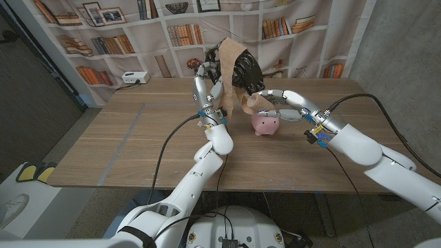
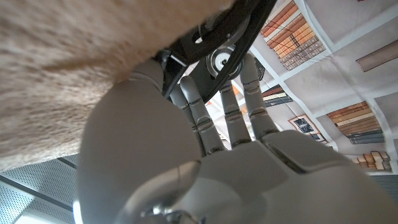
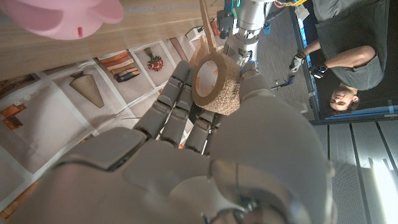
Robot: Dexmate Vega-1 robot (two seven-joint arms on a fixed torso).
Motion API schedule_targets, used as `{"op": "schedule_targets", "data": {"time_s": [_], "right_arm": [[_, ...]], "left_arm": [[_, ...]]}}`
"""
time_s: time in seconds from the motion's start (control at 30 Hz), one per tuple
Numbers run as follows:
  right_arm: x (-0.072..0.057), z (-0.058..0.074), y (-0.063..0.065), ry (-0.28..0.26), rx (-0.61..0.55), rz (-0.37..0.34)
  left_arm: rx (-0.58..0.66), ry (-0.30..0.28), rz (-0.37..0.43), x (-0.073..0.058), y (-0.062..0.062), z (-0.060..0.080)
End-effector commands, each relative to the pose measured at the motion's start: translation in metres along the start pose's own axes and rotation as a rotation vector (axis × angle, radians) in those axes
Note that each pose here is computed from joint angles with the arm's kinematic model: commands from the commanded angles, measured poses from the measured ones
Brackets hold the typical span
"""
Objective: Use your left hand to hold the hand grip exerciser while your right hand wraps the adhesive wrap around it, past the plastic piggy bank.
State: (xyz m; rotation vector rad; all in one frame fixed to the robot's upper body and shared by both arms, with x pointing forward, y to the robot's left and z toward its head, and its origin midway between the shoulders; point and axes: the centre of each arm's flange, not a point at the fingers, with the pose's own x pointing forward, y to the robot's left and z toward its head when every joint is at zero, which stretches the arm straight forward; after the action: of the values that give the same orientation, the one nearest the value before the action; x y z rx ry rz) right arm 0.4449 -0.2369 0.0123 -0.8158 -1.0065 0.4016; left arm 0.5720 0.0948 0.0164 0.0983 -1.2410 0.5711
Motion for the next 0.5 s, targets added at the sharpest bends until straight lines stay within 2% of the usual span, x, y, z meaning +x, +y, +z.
{"op": "schedule_targets", "data": {"time_s": [0.03, 0.3, 0.5], "right_arm": [[-0.010, 0.010, -0.024, -0.020, -0.032, -0.091], [-0.013, 0.013, -0.035, -0.028, -0.058, -0.120], [-0.006, 0.020, -0.036, -0.025, -0.082, -0.136]], "left_arm": [[0.075, -0.060, -0.034, 0.000, -0.003, 0.005], [0.084, -0.057, -0.017, -0.003, 0.004, 0.004], [0.089, -0.048, -0.031, -0.001, 0.012, -0.006]]}}
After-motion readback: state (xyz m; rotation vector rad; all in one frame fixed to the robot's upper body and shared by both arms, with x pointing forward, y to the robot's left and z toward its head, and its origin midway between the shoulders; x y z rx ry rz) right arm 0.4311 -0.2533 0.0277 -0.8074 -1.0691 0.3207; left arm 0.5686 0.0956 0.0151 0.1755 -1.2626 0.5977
